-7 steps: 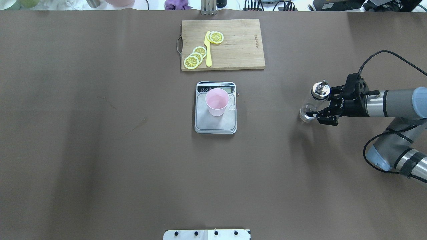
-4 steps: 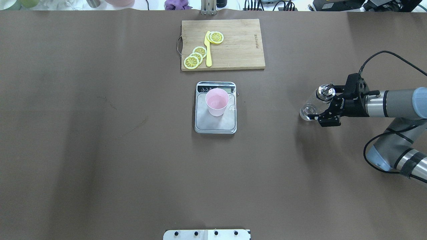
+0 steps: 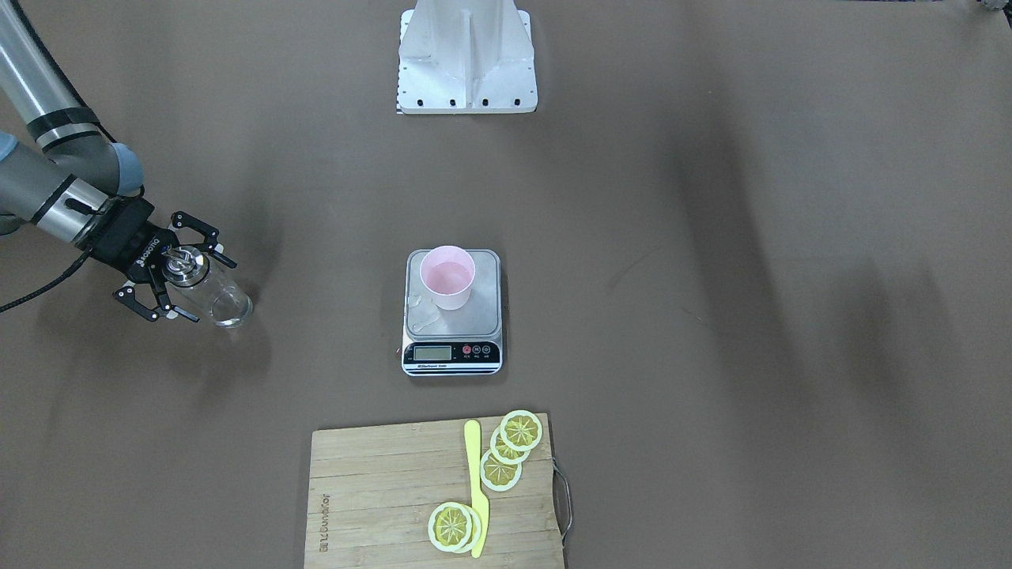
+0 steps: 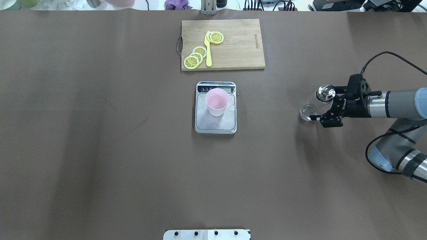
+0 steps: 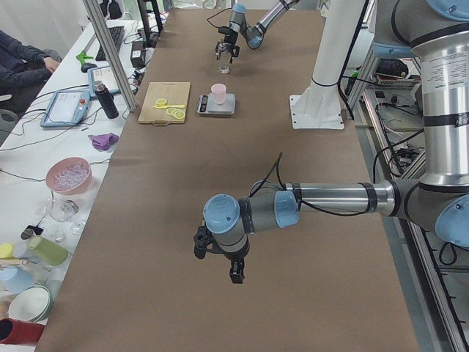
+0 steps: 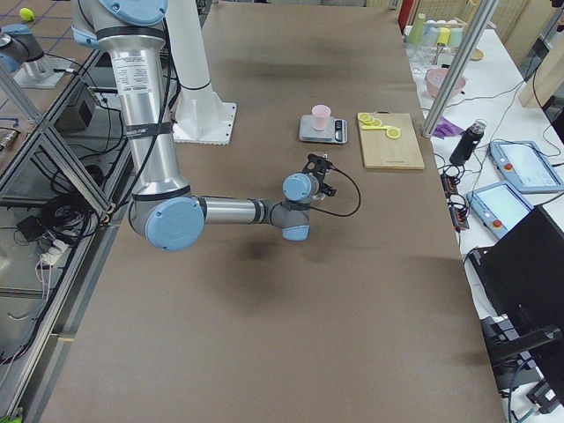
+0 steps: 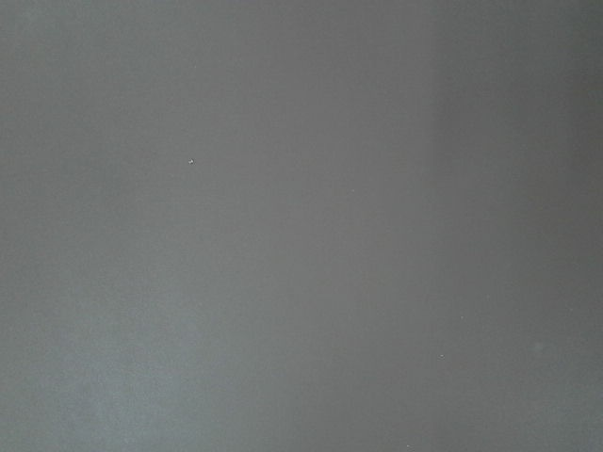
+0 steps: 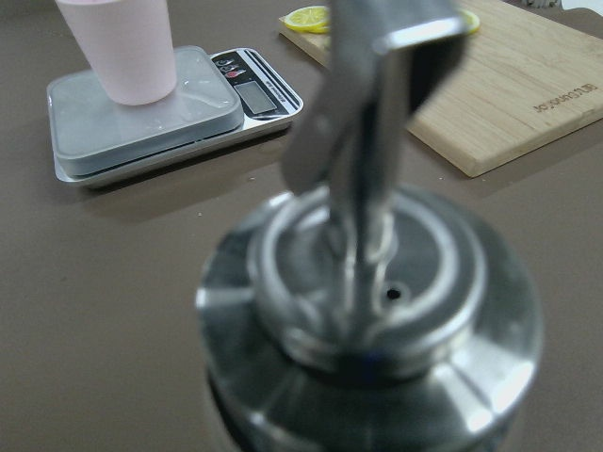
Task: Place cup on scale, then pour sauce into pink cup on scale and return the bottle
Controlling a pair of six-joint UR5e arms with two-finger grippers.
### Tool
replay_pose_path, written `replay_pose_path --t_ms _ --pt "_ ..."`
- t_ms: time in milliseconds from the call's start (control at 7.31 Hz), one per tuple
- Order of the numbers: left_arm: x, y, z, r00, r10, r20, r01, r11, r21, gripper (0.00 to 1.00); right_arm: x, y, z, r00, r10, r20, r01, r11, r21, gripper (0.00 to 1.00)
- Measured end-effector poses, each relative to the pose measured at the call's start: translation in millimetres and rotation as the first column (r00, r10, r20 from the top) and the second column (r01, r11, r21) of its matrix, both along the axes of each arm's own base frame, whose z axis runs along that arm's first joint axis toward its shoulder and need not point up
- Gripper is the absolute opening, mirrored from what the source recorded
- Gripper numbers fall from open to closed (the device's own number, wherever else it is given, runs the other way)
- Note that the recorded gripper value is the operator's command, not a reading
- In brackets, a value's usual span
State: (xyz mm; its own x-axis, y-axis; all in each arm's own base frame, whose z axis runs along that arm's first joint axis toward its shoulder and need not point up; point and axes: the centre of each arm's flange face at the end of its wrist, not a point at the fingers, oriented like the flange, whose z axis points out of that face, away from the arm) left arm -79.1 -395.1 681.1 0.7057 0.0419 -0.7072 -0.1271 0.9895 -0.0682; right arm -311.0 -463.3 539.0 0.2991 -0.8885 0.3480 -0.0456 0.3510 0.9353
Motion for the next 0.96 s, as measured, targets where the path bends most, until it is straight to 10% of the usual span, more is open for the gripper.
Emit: replay_pose_path --t_ms 957 --pt "-0.4 0.6 -0.6 1.000 0.001 -0.004 -0.001 1.000 0.004 0.99 110.1 26.7 70.4 0.999 0.034 -0.034 -0.037 0.997 -0.075 1.00"
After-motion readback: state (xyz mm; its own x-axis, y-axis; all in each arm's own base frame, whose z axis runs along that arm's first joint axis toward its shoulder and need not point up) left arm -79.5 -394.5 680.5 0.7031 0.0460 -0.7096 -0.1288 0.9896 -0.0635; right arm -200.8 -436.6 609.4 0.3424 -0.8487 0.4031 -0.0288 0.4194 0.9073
